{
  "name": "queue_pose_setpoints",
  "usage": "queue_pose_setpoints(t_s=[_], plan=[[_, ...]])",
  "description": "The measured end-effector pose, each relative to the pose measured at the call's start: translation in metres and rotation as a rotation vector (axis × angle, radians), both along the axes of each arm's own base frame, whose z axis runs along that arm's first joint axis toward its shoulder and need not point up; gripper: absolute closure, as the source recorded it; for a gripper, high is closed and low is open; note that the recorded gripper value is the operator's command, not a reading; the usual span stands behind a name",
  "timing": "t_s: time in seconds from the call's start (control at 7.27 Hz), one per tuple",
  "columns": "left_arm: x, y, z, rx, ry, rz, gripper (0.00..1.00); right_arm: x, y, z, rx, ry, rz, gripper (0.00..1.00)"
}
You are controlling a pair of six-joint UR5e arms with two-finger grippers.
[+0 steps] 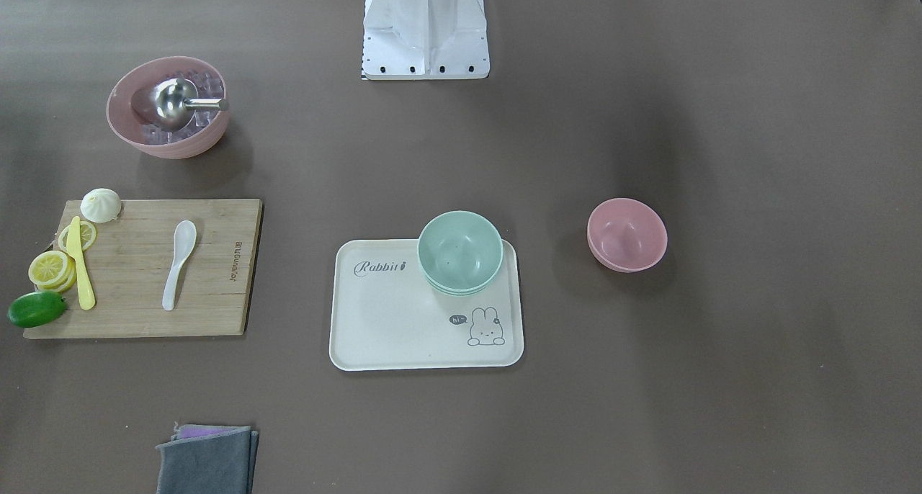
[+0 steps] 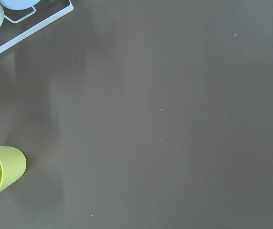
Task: Stack pink bowl on green and place spoon
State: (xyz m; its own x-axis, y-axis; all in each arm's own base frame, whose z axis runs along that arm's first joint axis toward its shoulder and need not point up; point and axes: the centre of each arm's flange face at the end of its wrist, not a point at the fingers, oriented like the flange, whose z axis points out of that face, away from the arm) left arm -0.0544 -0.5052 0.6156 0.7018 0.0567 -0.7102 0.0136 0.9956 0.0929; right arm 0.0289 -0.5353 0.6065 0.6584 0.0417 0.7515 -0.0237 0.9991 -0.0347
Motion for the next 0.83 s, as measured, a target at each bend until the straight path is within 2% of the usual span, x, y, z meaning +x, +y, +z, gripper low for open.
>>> queue_pose_setpoints(t_s=[0.83], plan=[[0.0083,-0.0030,-0.0047,0.018,0.001,0.018,0.02,0.0001,0.0009,0.0010,-0.003,0.000,0.001,0.00]])
